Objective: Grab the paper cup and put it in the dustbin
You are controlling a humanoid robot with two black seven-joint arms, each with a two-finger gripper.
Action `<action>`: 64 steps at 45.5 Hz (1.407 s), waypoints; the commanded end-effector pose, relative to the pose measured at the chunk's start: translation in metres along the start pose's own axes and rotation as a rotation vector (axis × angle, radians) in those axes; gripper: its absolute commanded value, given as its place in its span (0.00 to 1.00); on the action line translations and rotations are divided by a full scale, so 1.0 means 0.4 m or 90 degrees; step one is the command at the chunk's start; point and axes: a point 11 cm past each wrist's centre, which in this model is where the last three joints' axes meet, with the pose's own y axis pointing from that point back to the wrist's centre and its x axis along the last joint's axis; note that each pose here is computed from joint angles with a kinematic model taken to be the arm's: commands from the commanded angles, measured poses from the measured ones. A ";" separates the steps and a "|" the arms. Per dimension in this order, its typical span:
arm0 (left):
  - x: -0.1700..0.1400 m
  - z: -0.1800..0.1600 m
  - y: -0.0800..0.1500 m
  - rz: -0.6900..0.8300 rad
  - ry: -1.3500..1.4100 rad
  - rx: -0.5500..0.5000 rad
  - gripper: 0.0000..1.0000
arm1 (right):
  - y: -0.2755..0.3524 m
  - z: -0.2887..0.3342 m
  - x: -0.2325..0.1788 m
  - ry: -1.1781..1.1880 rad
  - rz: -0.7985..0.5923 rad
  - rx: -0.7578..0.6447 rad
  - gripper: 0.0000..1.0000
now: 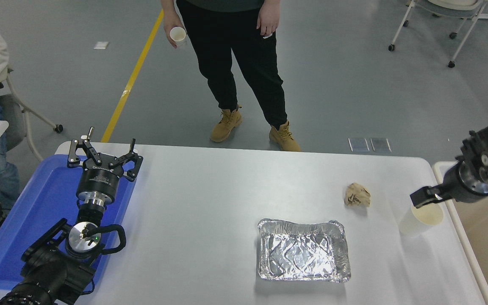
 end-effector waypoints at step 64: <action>0.001 0.000 0.000 0.001 0.000 -0.001 1.00 | -0.140 -0.057 -0.052 0.024 0.050 -0.004 0.00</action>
